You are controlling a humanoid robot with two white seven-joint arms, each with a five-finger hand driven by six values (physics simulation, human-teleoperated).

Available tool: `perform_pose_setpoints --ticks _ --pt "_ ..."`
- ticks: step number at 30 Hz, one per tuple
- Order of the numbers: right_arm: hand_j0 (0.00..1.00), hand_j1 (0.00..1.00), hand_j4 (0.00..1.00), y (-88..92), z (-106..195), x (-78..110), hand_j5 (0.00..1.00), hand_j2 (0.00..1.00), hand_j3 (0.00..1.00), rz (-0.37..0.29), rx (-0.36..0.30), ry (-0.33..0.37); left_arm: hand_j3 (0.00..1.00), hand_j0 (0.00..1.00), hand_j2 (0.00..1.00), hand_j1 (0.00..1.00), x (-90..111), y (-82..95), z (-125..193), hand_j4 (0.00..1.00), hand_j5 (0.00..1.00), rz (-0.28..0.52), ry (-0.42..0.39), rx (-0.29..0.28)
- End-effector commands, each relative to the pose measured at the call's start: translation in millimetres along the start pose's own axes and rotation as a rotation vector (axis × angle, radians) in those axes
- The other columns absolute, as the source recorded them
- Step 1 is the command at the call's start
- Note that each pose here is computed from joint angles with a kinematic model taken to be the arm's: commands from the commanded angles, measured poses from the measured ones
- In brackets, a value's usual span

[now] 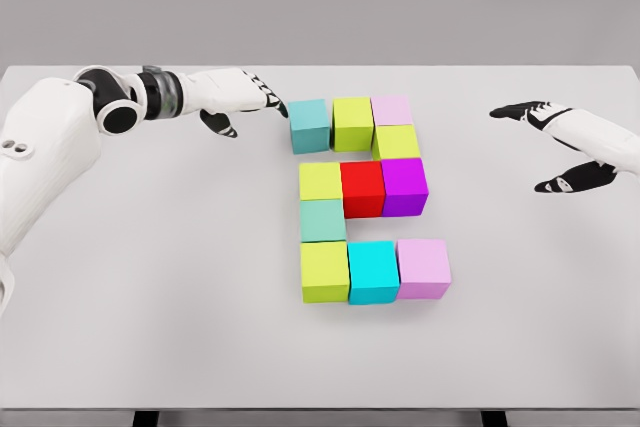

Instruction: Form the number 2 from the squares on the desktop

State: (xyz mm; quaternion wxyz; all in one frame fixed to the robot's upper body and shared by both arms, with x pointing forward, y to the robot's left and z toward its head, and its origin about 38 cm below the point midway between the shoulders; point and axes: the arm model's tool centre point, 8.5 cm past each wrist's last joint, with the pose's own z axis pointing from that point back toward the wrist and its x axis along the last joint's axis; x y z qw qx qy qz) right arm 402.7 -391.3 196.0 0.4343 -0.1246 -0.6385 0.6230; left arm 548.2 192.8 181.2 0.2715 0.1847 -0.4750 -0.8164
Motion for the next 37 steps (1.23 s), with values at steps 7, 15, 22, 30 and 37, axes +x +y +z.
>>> perform_pose_setpoints --ticks 7,15,22,30,37 --pt "1.00 1.00 1.00 2.5 -2 0.6 1.00 1.00 1.00 -0.016 -0.009 -0.005 0.84 0.84 0.84 0.84 3 1.3 -6 0.84 0.84 0.013 -0.007 0.002" --pt "1.00 1.00 1.00 2.0 -2 0.4 1.00 1.00 1.00 -0.016 -0.011 -0.005 0.85 0.85 0.85 0.85 1 -0.9 -4 0.85 0.85 0.020 0.000 -0.002" --pt "1.00 1.00 1.00 2.0 -2 0.4 1.00 1.00 1.00 -0.016 -0.011 -0.005 0.99 0.99 0.99 0.99 -39 -3.3 42 0.99 0.99 0.068 0.085 0.034" --pt "1.00 1.00 1.00 2.0 -2 1.0 1.00 1.00 1.00 -0.016 -0.013 -0.007 1.00 1.00 1.00 1.00 -93 -38.8 169 1.00 1.00 0.085 0.248 0.015" --pt "1.00 1.00 1.00 1.6 -2 1.1 1.00 1.00 1.00 -0.017 -0.017 -0.008 1.00 1.00 1.00 1.00 -98 -55.7 185 1.00 1.00 0.139 0.267 0.014"
